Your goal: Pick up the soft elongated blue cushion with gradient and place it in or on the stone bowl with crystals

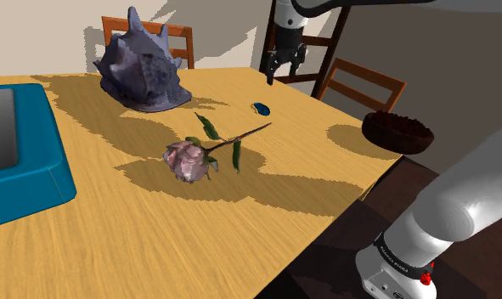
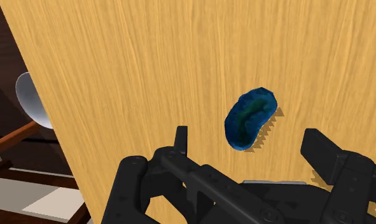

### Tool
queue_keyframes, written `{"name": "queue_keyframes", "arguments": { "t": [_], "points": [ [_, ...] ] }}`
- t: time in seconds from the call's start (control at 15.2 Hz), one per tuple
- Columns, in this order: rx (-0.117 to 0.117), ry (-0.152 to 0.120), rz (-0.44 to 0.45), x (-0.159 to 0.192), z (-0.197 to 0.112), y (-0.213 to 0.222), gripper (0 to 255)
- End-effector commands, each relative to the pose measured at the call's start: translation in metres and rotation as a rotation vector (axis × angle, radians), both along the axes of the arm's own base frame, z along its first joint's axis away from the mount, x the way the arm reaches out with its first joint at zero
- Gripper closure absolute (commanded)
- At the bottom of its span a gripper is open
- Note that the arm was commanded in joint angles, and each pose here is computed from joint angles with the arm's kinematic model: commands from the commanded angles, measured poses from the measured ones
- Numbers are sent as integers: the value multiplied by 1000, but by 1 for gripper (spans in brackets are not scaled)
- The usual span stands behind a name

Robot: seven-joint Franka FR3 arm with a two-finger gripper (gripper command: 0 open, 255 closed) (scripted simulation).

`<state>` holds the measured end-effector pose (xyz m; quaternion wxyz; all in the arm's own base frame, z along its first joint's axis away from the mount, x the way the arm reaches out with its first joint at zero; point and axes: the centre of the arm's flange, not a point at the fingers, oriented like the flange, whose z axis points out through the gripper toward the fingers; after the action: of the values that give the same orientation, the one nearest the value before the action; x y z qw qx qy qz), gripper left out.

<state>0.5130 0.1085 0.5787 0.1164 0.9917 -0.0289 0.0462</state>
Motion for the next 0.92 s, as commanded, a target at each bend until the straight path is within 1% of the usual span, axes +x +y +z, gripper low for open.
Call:
{"name": "queue_keyframes", "arguments": {
  "t": [0.0,0.33,0.86],
  "points": [
    [-31,1,-30,27,-7,9,0],
    [-106,8,-96,93,-23,23,0],
    [-106,8,-96,95,-61,9,0]
  ]
}}
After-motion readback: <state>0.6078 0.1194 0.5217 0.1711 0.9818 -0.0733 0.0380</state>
